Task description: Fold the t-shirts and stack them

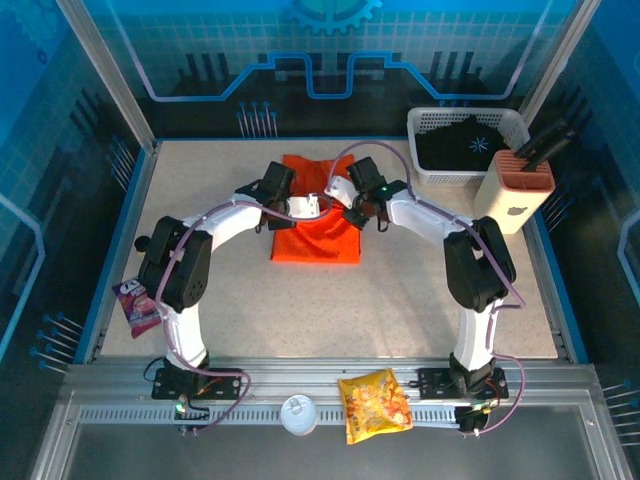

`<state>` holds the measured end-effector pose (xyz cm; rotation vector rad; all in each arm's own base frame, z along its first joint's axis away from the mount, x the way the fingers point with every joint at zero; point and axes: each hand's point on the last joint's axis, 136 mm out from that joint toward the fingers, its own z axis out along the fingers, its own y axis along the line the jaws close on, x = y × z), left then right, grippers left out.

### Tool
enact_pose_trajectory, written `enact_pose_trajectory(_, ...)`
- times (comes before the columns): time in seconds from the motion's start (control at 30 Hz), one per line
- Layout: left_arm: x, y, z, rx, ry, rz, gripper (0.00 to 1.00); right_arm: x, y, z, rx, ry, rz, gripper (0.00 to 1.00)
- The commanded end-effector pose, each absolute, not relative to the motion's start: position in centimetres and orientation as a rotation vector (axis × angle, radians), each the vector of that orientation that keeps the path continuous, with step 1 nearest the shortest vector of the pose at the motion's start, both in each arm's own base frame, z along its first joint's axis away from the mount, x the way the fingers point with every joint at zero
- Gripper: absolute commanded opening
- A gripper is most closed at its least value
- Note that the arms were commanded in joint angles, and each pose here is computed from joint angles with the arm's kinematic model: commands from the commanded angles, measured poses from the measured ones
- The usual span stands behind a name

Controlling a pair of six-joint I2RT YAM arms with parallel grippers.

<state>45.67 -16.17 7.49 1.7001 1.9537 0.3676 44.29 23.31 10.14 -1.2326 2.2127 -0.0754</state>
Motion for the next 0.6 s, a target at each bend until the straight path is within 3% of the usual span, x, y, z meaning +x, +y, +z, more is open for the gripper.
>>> enact_pose_trajectory(0.0,47.8,-15.8,7.9,1.644,1.939,0.413,0.0,46.8,23.5,10.3,-1.167,2.197,-0.072,0.0)
enact_pose_trajectory(0.17,48.5,-15.6,6.6,1.625,1.968,0.407,0.01,48.0,23.4,8.1,-1.13,2.255,-0.056,0.0)
enact_pose_trajectory(0.23,48.6,-15.7,6.6,1.603,1.984,0.385,0.42,48.6,23.1,7.6,-1.074,2.295,-0.067,0.1)
enact_pose_trajectory(0.27,48.6,-15.9,6.8,1.59,1.984,0.371,0.54,48.8,22.9,7.5,-1.047,2.311,-0.065,0.18)
enact_pose_trajectory(0.33,49.1,-16.3,8.2,1.538,1.954,0.368,0.65,49.3,22.9,8.2,-0.99,2.304,-0.064,0.35)
enact_pose_trajectory(0.43,50.1,-16.4,11.3,1.46,1.889,0.407,0.78,49.7,23.0,10.8,-0.931,2.24,-0.049,0.52)
enact_pose_trajectory(0.57,51.0,-16.1,16.9,1.333,1.786,0.483,0.99,49.2,23.0,15.3,-0.9,2.156,-0.008,0.6)
